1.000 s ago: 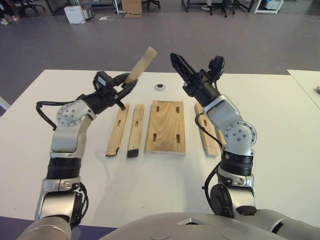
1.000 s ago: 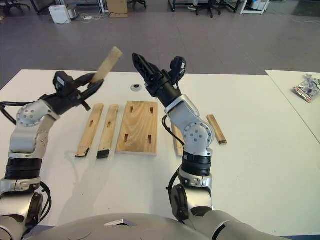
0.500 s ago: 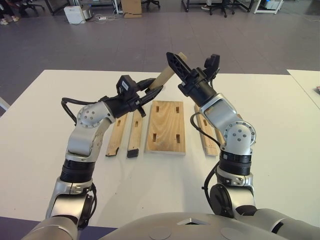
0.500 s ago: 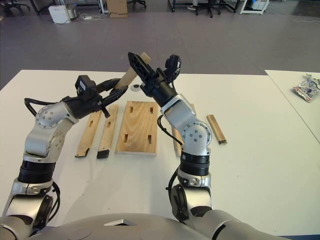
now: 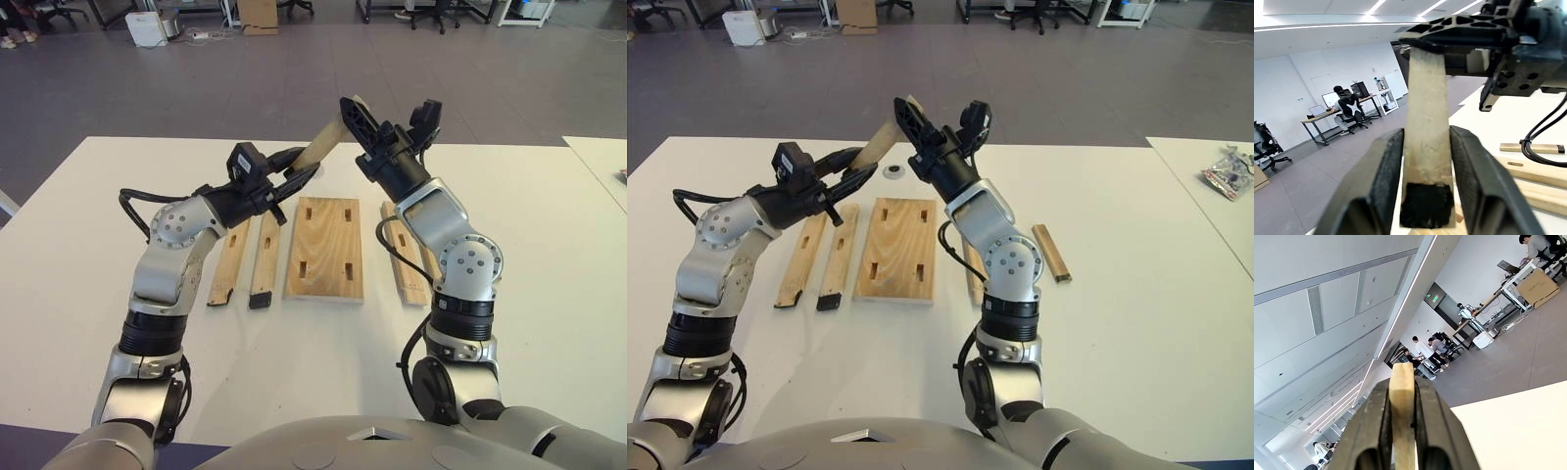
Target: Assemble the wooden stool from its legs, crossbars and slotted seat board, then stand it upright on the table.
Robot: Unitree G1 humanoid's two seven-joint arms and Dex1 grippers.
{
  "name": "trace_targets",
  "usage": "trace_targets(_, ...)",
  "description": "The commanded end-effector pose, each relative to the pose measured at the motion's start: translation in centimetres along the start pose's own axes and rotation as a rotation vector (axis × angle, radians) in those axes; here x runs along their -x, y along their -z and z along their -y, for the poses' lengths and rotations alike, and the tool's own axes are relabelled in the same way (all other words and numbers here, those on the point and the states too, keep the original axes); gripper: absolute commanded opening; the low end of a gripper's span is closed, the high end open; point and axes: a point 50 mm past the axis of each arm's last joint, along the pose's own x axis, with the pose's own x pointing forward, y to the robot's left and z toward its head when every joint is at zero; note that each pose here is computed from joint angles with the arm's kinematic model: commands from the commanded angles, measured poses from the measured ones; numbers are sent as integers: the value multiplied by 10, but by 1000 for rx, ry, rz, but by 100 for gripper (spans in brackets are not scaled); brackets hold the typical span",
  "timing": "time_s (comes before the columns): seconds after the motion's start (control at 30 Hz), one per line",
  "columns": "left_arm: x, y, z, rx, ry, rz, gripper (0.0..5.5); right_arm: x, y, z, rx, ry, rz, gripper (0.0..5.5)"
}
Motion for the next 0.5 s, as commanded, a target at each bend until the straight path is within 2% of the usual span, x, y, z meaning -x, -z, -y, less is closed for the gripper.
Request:
trace_targets(0.03,18,14,-23,30,-208,-57,231,1,-24,22,221,192,90,42)
trace_targets(0.13,45,29,-29,32,-346,-128,232,26,-50,51,521,430,181,42)
trace_targets(0.2,56,32,-25,33,-417,-133,232,45,-44,59,703,501,140,42)
trace_targets(0.37,76,39,-7,79,-600,-131,232,85,1,64,767,626,-13,42)
trace_targets(0.5,76,37,1,83,-672,-102,232,98,10,81,774,744,-92,42)
